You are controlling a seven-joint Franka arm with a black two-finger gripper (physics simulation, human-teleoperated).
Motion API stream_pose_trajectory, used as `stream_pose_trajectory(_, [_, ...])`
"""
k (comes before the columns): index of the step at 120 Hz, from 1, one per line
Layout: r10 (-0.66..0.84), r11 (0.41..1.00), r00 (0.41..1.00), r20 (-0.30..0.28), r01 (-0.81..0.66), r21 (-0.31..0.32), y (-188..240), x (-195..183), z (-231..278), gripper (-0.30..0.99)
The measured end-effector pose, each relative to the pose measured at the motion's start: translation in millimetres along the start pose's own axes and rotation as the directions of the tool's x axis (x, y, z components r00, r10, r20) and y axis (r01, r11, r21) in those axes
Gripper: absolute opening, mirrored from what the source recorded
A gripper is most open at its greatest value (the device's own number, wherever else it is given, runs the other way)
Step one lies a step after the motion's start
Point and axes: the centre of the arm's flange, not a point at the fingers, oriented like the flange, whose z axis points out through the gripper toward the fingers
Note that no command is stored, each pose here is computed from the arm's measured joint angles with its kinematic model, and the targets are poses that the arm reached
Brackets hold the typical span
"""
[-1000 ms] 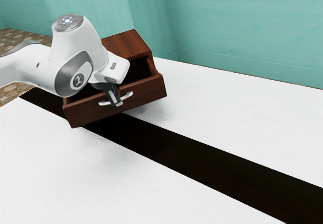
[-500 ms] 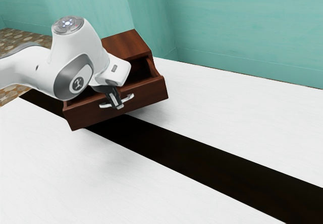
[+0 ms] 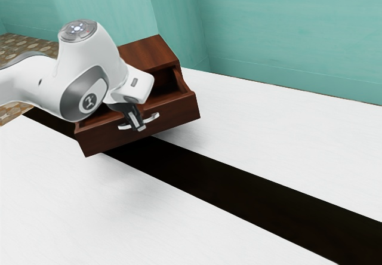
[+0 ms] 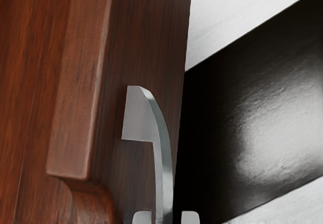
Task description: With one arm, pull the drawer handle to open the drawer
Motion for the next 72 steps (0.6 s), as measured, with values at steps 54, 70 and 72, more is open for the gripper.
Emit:
stream_pose_trajectory(54, [-0.004,1.000,1.000,0.000,0.004,0.010,3.1,-5.4,-9.2,-0.07])
stream_pose_trajectory(70, [0.006,1.000,1.000,-0.011,-0.006,0.025,10.3,-5.5,-23.1,-0.06])
stream_pose_trajectory(72, [0.010,1.000,1.000,-0.015,-0.010,0.025,12.4,-4.3,-25.7,-0.05])
